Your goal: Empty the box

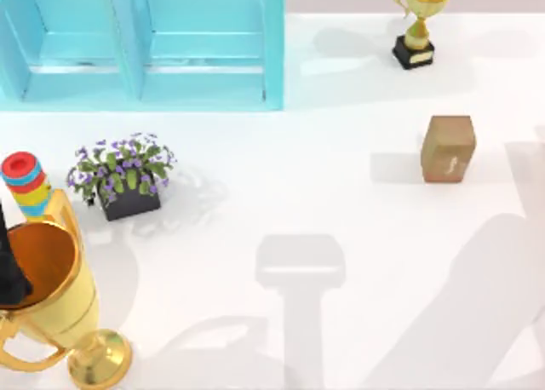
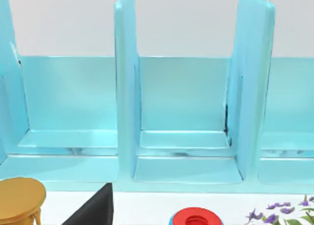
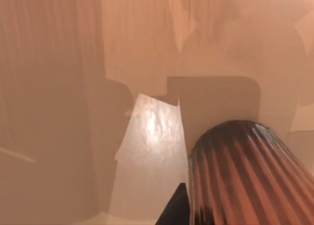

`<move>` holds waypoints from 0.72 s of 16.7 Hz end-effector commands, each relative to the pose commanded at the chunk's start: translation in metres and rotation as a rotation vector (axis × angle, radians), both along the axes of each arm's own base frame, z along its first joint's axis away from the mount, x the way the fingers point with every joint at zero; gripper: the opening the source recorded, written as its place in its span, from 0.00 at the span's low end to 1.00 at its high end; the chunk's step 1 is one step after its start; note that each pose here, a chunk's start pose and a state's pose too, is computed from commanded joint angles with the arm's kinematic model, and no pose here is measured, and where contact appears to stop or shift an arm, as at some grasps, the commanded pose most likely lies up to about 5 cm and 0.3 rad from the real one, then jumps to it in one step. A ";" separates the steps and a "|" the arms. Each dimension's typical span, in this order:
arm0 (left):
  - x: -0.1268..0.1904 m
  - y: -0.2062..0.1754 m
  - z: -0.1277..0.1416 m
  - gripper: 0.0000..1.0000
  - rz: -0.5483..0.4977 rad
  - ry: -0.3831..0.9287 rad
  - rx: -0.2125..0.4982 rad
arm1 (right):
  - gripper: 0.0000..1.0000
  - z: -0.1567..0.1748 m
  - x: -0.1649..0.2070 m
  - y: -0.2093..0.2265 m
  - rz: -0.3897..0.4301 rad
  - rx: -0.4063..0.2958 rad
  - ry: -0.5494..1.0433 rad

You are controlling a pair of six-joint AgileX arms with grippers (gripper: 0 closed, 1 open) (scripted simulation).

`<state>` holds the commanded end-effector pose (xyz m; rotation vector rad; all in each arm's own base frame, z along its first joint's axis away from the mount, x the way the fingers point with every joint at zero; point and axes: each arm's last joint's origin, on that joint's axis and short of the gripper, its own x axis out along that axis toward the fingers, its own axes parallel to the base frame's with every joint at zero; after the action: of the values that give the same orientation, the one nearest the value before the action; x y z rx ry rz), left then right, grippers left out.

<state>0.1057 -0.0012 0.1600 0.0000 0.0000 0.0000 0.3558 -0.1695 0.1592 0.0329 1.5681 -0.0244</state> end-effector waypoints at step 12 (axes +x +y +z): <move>0.000 0.000 0.000 1.00 0.000 0.000 0.000 | 0.00 0.086 -0.005 0.007 -0.020 -0.062 -0.106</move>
<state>0.1057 -0.0012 0.1600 0.0000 0.0000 0.0000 0.3512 -0.1621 0.2457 0.0016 1.4607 -0.0857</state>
